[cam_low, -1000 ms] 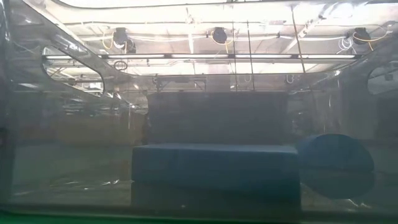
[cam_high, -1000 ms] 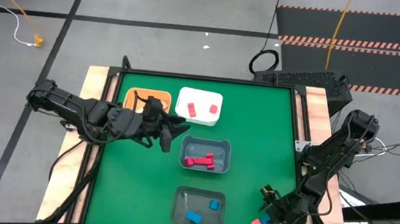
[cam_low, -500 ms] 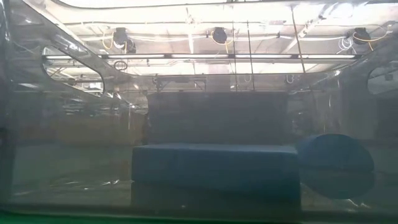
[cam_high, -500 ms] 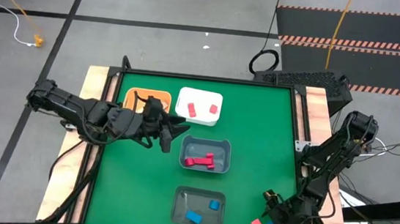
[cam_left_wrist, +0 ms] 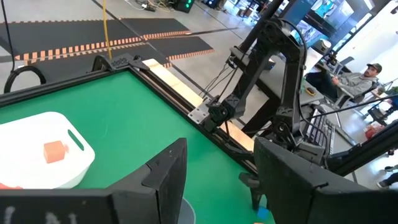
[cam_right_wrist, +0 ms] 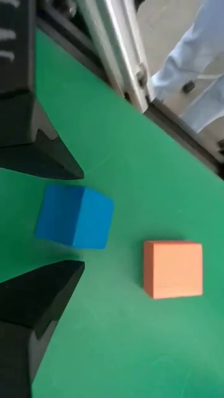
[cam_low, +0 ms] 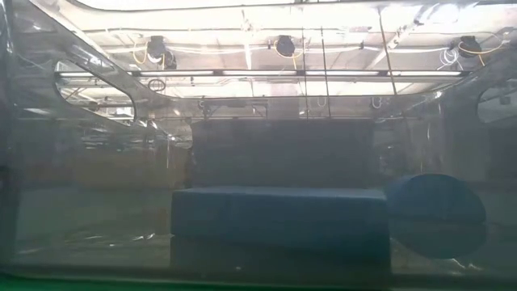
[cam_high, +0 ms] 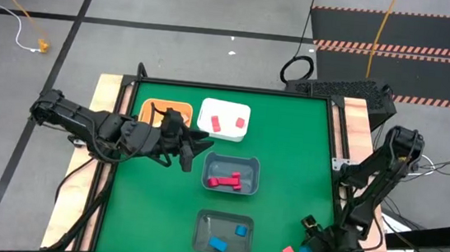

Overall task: Sort & place blocks by color
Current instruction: Put the blue wooden block into the black bin, then put the orange wooden block into the white bin

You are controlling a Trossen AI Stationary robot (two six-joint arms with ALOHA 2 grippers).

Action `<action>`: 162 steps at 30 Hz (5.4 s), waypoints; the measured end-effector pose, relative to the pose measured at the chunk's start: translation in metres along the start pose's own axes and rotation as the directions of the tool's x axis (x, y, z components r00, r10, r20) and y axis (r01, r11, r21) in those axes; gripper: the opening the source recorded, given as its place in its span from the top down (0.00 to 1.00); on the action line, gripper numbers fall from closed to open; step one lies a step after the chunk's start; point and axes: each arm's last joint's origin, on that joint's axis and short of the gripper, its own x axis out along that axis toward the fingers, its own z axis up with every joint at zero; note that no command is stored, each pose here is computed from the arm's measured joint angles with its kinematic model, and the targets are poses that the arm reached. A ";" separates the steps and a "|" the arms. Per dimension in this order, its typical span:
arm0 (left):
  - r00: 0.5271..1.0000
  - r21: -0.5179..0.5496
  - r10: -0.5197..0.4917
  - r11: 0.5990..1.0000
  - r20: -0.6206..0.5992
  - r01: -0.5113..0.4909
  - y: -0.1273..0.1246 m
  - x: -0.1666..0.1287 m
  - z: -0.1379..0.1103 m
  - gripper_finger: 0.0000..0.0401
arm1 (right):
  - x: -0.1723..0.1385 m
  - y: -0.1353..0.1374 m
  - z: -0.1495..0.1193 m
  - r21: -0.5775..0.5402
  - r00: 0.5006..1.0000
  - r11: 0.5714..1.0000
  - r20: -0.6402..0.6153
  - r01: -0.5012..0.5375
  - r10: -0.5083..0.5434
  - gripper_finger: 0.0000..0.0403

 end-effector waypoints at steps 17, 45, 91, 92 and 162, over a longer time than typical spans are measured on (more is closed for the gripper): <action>1.000 -0.006 0.000 1.000 0.000 0.000 0.000 0.000 0.000 0.54 | 0.012 -0.002 -0.004 0.066 0.997 0.995 -0.013 0.072 -0.071 0.69; 0.998 0.109 -0.030 0.993 -0.058 0.036 -0.003 -0.004 -0.007 0.54 | -0.042 -0.051 0.068 0.388 0.716 0.886 0.540 0.254 -0.442 0.71; 0.982 0.184 -0.076 0.977 -0.172 0.108 -0.013 -0.017 -0.025 0.54 | 0.024 -0.090 0.116 0.533 0.723 0.846 0.576 0.020 -0.380 0.55; 0.982 0.185 -0.077 0.977 -0.173 0.109 -0.013 -0.018 -0.025 0.54 | 0.024 -0.090 0.116 0.542 0.725 0.840 0.573 0.013 -0.381 0.55; 0.973 0.209 -0.006 0.976 -0.229 0.055 -0.008 -0.022 -0.035 0.54 | 0.044 -0.028 0.046 0.050 0.999 0.998 0.025 0.045 -0.047 0.69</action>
